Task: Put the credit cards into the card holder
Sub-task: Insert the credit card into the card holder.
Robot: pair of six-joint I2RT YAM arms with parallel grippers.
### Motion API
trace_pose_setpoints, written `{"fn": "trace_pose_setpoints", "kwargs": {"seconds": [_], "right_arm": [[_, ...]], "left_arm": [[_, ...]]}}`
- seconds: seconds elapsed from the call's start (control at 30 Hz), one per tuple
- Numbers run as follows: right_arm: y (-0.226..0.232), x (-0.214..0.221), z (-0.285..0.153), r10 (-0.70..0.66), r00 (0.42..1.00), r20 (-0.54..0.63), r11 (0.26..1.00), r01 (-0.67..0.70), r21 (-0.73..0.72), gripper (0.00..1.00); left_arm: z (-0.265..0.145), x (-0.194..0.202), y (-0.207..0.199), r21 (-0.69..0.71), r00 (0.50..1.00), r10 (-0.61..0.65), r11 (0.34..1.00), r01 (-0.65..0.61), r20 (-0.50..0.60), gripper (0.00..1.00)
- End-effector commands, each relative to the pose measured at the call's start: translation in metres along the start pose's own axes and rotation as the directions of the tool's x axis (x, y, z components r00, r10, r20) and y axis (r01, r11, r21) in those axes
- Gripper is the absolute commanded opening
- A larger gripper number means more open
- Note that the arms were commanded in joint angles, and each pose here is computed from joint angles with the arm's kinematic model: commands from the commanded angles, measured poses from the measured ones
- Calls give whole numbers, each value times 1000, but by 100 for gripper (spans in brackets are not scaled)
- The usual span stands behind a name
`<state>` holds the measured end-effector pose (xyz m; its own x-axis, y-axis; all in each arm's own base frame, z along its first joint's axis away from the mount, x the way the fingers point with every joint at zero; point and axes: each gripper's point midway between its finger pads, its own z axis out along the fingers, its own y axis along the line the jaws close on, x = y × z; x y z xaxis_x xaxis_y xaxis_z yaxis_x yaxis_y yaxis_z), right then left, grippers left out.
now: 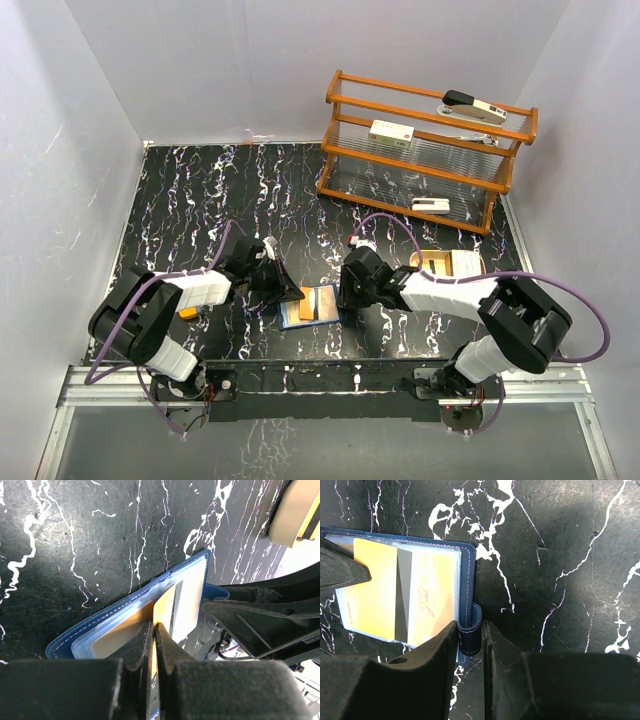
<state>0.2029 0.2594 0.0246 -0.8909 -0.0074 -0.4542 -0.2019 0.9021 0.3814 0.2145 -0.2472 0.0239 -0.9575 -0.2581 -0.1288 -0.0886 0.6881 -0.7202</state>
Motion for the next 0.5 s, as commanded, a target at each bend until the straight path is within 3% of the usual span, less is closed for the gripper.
{"fn": "trace_pose_setpoints", "kwargs": {"seconds": [0.0,0.47], "right_arm": [[-9,19,1,47,998,-42,999,-47,15,22],[8,29,-1,174,983,-58,980,-179,-91,21]], "left_arm": [[-1,-3,13,-39,999,-23,999,25,45,0],[6,3,9,39,993,-103,994,101,51,0]]}}
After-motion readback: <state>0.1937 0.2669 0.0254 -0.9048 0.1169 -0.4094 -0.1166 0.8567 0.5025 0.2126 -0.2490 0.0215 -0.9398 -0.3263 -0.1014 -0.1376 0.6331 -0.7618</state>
